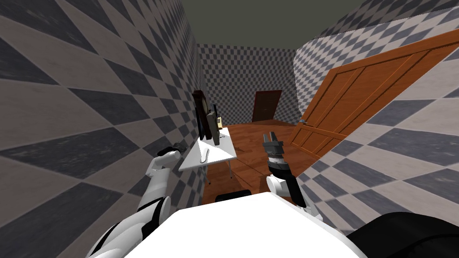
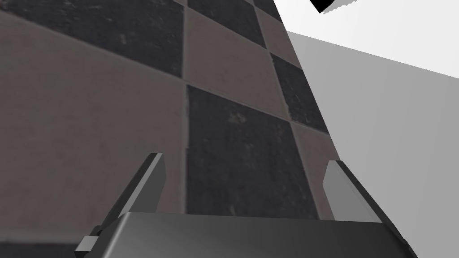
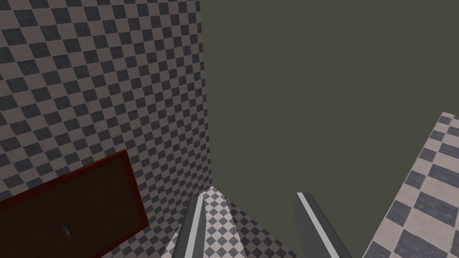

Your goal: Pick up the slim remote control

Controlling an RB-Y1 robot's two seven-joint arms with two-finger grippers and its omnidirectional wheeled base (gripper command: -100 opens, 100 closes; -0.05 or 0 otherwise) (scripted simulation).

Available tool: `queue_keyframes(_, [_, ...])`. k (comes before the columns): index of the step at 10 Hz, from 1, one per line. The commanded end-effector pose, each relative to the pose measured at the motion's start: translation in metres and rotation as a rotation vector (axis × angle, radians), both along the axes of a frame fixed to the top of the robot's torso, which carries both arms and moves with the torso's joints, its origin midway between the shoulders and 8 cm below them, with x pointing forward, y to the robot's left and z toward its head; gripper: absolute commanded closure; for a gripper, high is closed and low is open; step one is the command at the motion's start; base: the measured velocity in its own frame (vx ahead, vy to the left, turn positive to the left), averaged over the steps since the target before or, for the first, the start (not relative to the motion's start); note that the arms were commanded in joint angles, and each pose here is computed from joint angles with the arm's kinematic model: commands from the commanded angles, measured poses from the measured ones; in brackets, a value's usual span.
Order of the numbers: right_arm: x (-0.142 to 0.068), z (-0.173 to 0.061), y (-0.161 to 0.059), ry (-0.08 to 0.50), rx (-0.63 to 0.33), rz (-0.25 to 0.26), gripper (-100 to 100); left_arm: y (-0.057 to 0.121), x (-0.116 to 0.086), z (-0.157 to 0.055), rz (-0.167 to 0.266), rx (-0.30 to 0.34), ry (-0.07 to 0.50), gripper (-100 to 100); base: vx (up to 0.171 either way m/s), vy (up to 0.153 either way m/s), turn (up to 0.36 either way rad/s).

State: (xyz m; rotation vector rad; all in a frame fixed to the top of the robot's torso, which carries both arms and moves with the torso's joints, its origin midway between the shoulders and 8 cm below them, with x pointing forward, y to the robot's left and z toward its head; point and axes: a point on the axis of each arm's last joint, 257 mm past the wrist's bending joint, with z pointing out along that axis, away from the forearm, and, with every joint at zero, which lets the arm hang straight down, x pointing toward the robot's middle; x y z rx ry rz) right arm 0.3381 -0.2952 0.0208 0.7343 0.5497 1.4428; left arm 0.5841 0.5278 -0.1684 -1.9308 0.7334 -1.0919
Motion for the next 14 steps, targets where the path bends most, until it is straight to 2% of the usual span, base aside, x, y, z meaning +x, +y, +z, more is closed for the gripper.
queue_keyframes(1, [0.0,0.0,0.0,0.0,0.0,0.0,0,0.005,0.005,-0.002,0.024,-0.069,0.023,-100,0.031,-0.071,0.028])
queue_keyframes(2, [0.0,0.0,0.0,0.0,0.0,0.0,0,0.006,0.0,-0.019,0.03,-0.089,0.069,-100,0.029,-0.058,0.015])
queue_keyframes(3, [0.0,0.0,0.0,0.0,0.0,0.0,0,0.009,0.007,-0.011,0.047,-0.138,0.066,-100,0.038,-0.06,0.014])
queue_keyframes(4, [0.0,0.0,0.0,0.0,0.0,0.0,0,0.009,0.001,-0.031,0.054,-0.161,0.117,-100,0.029,-0.059,0.01])
queue_keyframes(5, [0.0,0.0,0.0,0.0,0.0,0.0,0,0.012,0.006,-0.024,0.073,-0.209,0.115,-100,0.027,-0.078,0.017])
queue_keyframes(6, [0.0,0.0,0.0,0.0,0.0,0.0,0,0.011,0.0,-0.044,0.082,-0.231,0.165,-100,0.025,-0.061,0.009])
queue_keyframes(7, [0.0,0.0,0.0,0.0,0.0,0.0,0,0.011,-0.001,-0.045,0.082,-0.234,0.171,-100,0.015,-0.025,0.0])
queue_keyframes(8, [0.0,0.0,0.0,0.0,0.0,0.0,0,0.012,0.0,-0.047,0.104,-0.291,0.194,-100,0.04,-0.055,0.007])
queue_keyframes(9, [0.0,0.0,0.0,0.0,0.0,0.0,0,0.012,-0.004,-0.057,0.109,-0.304,0.221,-100,0.037,-0.058,0.009])
queue_keyframes(10, [0.0,0.0,0.0,0.0,0.0,0.0,0,0.012,-0.002,-0.057,0.132,-0.356,0.237,-100,0.024,-0.077,0.009])
queue_keyframes(11, [0.0,0.0,0.0,0.0,0.0,0.0,0,0.011,-0.008,-0.069,0.138,-0.371,0.271,-100,0.027,-0.069,0.006])
queue_keyframes(12, [0.0,0.0,0.0,0.0,0.0,0.0,0,0.011,-0.008,-0.069,0.138,-0.371,0.271,-100,0.019,-0.03,0.004])
queue_keyframes(13, [0.0,0.0,0.0,0.0,0.0,0.0,0,0.01,-0.009,-0.068,0.16,-0.424,0.299,-100,0.041,-0.055,-0.001])
queue_keyframes(14, [0.0,0.0,0.0,0.0,0.0,0.0,0,0.01,-0.013,-0.079,0.168,-0.436,0.322,-100,0.036,-0.058,0.007])
